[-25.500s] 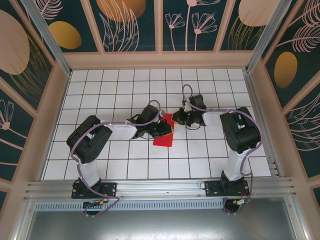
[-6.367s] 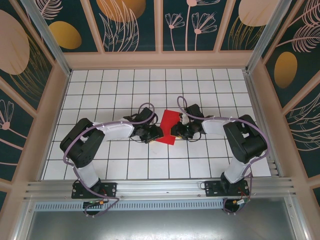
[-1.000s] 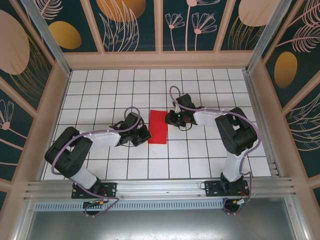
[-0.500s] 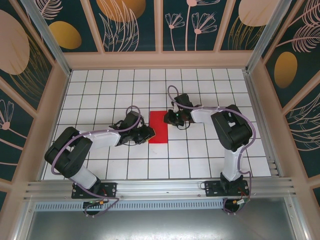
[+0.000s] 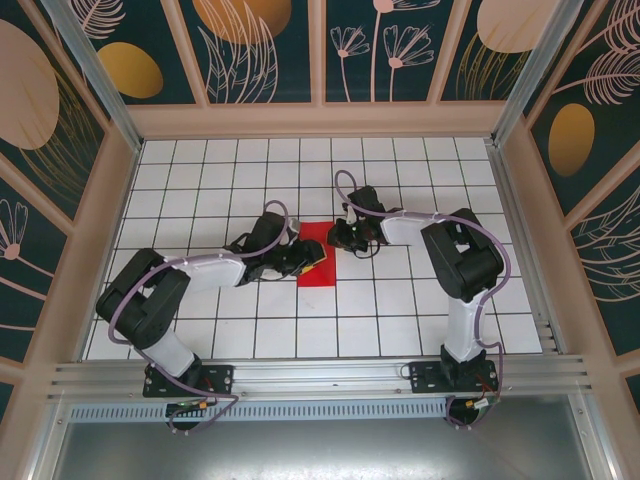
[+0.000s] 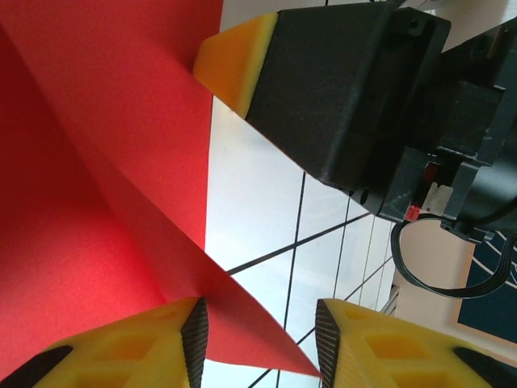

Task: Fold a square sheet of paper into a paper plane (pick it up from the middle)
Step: Fold the triangle a second time at the center of the table.

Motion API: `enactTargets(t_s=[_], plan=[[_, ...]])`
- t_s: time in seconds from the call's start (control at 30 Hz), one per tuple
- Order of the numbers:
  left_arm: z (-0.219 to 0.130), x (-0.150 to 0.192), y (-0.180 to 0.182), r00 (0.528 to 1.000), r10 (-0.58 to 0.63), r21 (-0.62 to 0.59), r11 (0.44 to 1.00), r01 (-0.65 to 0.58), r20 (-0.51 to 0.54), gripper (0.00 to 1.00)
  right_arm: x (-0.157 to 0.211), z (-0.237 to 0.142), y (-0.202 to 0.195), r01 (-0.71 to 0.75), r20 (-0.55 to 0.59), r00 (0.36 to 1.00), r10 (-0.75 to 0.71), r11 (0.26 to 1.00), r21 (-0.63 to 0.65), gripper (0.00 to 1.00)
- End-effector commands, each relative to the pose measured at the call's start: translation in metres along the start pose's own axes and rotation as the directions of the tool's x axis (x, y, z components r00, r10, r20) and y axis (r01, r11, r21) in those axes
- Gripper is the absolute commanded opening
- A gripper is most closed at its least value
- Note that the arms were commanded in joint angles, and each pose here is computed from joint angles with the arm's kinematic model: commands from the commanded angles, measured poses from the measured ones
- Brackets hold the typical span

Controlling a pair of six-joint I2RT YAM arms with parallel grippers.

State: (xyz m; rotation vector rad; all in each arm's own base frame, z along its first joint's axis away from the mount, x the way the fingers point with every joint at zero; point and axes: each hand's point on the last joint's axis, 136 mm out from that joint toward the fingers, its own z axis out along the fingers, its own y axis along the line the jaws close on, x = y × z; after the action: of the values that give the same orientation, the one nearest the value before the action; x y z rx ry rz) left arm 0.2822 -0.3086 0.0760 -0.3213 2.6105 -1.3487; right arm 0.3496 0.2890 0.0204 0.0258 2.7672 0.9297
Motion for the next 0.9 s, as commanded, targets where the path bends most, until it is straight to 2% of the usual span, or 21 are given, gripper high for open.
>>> enactTargets(t_s=[0.0,0.2,0.33,0.43,0.73,0.87], plan=[[0.005,-0.009,-0.012,1.000,0.024,0.042,0.999,-0.024,0.006,0.48,0.010,0.004,-0.009,-0.011,-0.041,0.999,0.012,0.999,0.037,0.20],[0.011,-0.014,-0.006,1.000,0.019,0.027,0.999,-0.020,0.019,0.51,-0.008,-0.022,0.015,0.004,0.024,1.000,-0.003,0.998,-0.070,0.25],[0.010,-0.016,-0.001,0.999,0.018,0.015,1.000,-0.019,0.033,0.50,-0.015,-0.054,0.036,0.060,0.097,0.994,-0.045,0.985,-0.163,0.34],[0.011,-0.017,0.001,0.999,0.018,0.010,1.000,-0.019,0.038,0.50,-0.009,-0.068,0.037,0.078,0.127,0.990,-0.055,0.981,-0.180,0.39],[0.016,-0.016,0.012,0.999,0.014,-0.006,1.000,-0.014,0.041,0.53,0.022,-0.078,0.033,0.096,0.123,0.990,-0.066,0.960,-0.261,0.51],[0.018,-0.016,0.016,0.999,0.009,-0.014,1.000,-0.009,0.036,0.54,0.029,-0.075,0.034,0.092,0.105,0.992,-0.064,0.953,-0.289,0.52]])
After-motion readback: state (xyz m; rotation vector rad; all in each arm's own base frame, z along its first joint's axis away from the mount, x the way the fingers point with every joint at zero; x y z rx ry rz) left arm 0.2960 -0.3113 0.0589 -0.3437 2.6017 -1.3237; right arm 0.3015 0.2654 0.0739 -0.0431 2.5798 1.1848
